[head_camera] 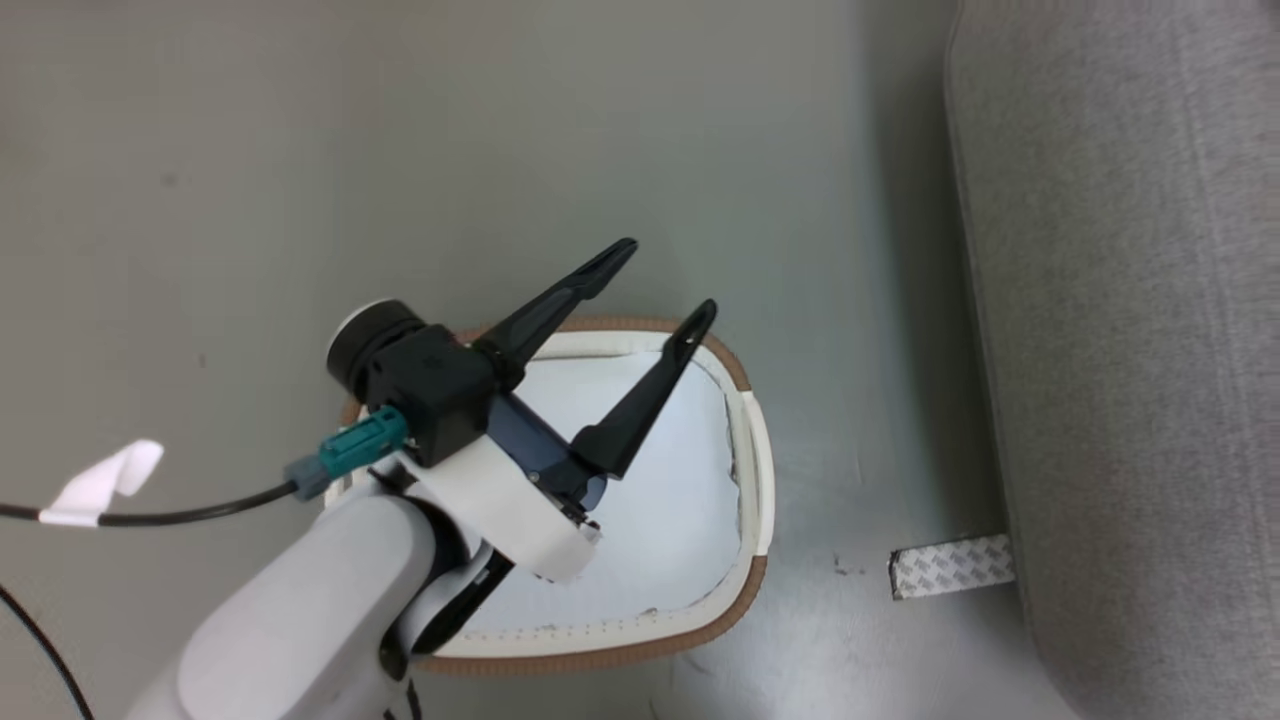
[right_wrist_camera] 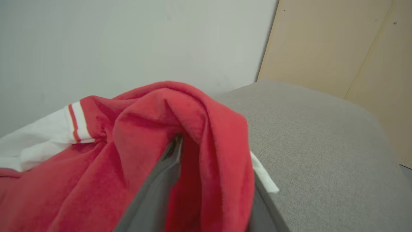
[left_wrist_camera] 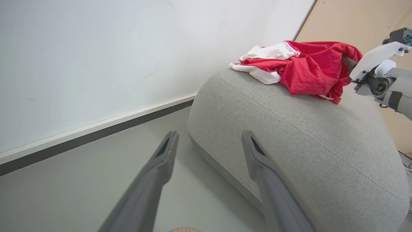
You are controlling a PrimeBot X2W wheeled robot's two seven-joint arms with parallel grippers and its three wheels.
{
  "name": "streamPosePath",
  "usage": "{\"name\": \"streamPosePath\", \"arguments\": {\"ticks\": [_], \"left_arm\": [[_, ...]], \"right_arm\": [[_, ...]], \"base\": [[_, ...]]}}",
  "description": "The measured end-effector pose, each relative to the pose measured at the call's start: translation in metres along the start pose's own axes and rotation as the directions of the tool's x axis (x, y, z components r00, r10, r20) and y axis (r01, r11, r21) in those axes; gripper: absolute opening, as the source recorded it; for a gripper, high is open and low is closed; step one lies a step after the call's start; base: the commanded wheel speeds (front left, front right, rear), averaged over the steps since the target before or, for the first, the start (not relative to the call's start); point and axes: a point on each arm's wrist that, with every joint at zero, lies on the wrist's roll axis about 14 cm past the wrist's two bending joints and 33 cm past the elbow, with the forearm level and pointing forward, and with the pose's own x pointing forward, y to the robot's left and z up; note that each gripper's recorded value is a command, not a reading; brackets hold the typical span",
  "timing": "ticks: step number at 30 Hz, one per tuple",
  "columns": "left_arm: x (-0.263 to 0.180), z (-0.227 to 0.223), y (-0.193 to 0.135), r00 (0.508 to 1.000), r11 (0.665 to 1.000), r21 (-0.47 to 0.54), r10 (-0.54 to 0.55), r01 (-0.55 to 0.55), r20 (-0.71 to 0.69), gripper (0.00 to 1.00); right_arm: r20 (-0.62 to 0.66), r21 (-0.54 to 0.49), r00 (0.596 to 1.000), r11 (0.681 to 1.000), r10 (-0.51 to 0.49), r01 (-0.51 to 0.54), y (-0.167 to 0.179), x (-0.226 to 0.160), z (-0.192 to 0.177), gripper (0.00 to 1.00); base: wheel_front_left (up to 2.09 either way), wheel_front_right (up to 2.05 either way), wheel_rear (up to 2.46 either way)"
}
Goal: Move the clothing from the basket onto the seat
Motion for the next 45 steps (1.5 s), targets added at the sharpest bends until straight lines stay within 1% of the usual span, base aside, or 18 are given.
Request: {"name": "streamPosePath", "arguments": {"ticks": [4,5,8,12,16,17,20,23,26,29,31,35,37,39,41,43,45], "left_arm": [[-0.007,0.010,0.004,0.998,0.998,-0.006,0.056,-0.056,0.023,1.00],[-0.010,0.012,0.004,0.997,0.997,-0.009,0.072,-0.072,0.027,1.00],[-0.020,0.022,0.007,0.991,0.992,-0.008,0.126,-0.126,0.049,1.00],[-0.038,0.035,0.006,0.980,0.982,0.003,0.189,-0.190,0.067,1.00],[-0.060,0.047,0.001,0.965,0.968,0.009,0.250,-0.252,0.081,1.00],[-0.066,0.050,0.000,0.961,0.964,0.017,0.264,-0.266,0.081,1.00],[-0.084,0.057,-0.008,0.948,0.952,0.026,0.303,-0.306,0.094,1.00],[-0.100,0.066,-0.016,0.931,0.936,0.024,0.346,-0.351,0.120,1.00],[-0.120,0.075,-0.019,0.903,0.911,0.027,0.403,-0.411,0.150,1.00],[-0.145,0.078,-0.016,0.869,0.878,0.038,0.466,-0.478,0.163,1.00],[-0.161,0.078,-0.013,0.846,0.854,0.043,0.505,-0.519,0.171,1.00],[-0.192,0.086,-0.002,0.787,0.800,0.040,0.579,-0.599,0.210,1.00],[-0.205,0.081,0.000,0.770,0.781,0.041,0.604,-0.624,0.205,1.00],[-0.217,0.080,0.005,0.747,0.756,0.048,0.631,-0.652,0.211,1.00],[-0.227,0.078,0.009,0.726,0.736,0.043,0.654,-0.676,0.215,1.00],[-0.234,0.074,0.011,0.709,0.720,0.043,0.671,-0.693,0.217,1.00],[-0.240,0.074,0.011,0.701,0.714,0.032,0.677,-0.700,0.225,1.00]], "right_arm": [[0.019,-0.070,0.995,0.993,0.100,-0.099,0.017,-0.015,0.006,1.00],[0.026,-0.074,0.993,0.991,0.117,-0.115,0.019,-0.021,0.009,1.00],[0.086,-0.089,0.983,0.984,0.161,-0.154,0.021,-0.038,0.030,1.00],[0.156,-0.089,0.962,0.973,0.223,-0.211,0.021,-0.069,0.057,1.00],[0.220,-0.099,0.930,0.955,0.294,-0.278,0.016,-0.104,0.086,1.00],[0.224,-0.104,0.922,0.949,0.314,-0.298,0.016,-0.114,0.089,1.00],[0.230,-0.077,0.901,0.930,0.368,-0.360,0.015,-0.142,0.095,1.00],[0.222,-0.066,0.884,0.911,0.411,-0.407,0.011,-0.168,0.095,1.00],[0.215,-0.051,0.852,0.877,0.477,-0.478,0.020,-0.195,0.092,1.00],[0.212,-0.034,0.807,0.829,0.552,-0.558,0.036,-0.221,0.088,1.00],[0.189,0.002,0.783,0.797,0.593,-0.604,0.046,-0.236,0.079,1.00],[0.165,0.018,0.715,0.723,0.679,-0.691,0.074,-0.263,0.067,1.00],[0.154,0.019,0.682,0.688,0.714,-0.725,0.085,-0.275,0.062,1.00],[0.131,0.044,0.662,0.663,0.738,-0.747,0.093,-0.283,0.054,1.00],[0.103,0.041,0.637,0.637,0.764,-0.770,0.100,-0.294,0.044,1.00],[0.091,0.032,0.619,0.619,0.780,-0.785,0.106,-0.299,0.041,1.00],[0.085,0.041,0.610,0.609,0.788,-0.792,0.108,-0.303,0.038,1.00]], "base": [[0.00,0.00,0.00],[0.00,0.00,0.00],[0.00,0.00,0.00],[0.00,0.00,0.00],[0.00,0.00,0.00],[0.00,0.00,0.00],[0.00,0.00,0.00],[0.00,0.00,0.00],[0.00,0.00,0.00],[0.00,0.00,0.00],[0.00,0.00,0.00],[0.00,0.00,0.00],[0.00,0.00,0.00],[0.00,0.00,0.00],[0.00,0.00,0.00],[0.00,0.00,0.00],[0.00,0.00,0.00]]}}
